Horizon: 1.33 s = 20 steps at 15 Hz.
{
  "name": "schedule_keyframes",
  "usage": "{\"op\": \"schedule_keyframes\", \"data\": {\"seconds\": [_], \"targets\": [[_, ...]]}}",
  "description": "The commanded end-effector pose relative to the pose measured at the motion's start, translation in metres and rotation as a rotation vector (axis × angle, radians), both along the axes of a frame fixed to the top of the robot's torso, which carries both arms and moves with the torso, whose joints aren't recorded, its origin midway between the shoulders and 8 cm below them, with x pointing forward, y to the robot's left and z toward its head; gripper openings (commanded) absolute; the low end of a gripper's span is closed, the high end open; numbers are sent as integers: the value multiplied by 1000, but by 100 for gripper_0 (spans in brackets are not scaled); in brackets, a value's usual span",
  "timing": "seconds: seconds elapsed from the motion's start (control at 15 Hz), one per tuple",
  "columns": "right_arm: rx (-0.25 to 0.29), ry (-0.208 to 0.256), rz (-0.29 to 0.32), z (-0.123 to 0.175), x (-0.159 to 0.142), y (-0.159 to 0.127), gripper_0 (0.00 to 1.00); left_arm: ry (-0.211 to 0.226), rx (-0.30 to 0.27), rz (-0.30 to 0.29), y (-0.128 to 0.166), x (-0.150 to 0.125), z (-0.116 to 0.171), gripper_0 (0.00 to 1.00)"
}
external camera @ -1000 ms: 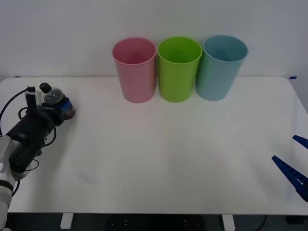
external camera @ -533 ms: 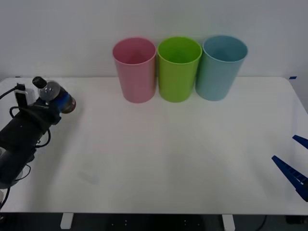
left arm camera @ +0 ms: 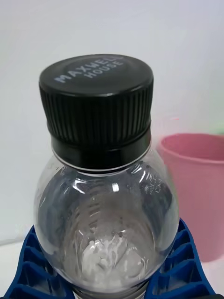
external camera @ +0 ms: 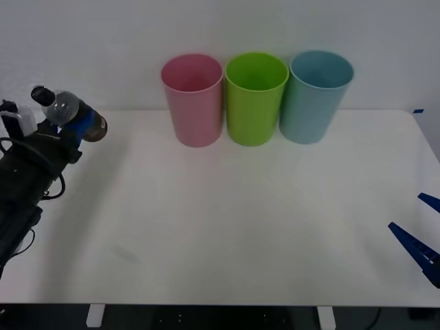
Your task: Grasp the object on the table and drop it into the matching bin: aluminum can to the light blue bin, PET bottle to the pink bin.
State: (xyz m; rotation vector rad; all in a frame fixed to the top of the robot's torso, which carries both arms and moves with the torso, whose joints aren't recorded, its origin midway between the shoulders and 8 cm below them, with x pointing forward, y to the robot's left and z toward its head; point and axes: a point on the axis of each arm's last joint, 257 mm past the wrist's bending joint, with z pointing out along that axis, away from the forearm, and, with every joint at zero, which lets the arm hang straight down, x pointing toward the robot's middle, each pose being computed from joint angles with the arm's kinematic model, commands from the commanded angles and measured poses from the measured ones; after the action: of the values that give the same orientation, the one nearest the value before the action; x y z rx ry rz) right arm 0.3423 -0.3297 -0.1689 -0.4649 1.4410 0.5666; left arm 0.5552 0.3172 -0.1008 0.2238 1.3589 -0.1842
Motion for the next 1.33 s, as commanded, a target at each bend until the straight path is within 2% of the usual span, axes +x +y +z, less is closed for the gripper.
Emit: {"op": "schedule_keyframes", "data": {"seconds": [0.07,0.27,0.73,1.0,1.33], "targets": [[0,0,0,0,0,0,100,-30,-53,-44,-16,-5,34,0],[0,0,0,0,0,0,100,-49,-104,-99,-37,0,64,0],[0,0,0,0,0,0,100,-36,-126,-208,-84,28,112,0],[0,0,0,0,0,0,100,-16,-67,-242,-105,59,125,0],[0,0,0,0,0,0,100,52,60,-291,-142,98,130,0]]}}
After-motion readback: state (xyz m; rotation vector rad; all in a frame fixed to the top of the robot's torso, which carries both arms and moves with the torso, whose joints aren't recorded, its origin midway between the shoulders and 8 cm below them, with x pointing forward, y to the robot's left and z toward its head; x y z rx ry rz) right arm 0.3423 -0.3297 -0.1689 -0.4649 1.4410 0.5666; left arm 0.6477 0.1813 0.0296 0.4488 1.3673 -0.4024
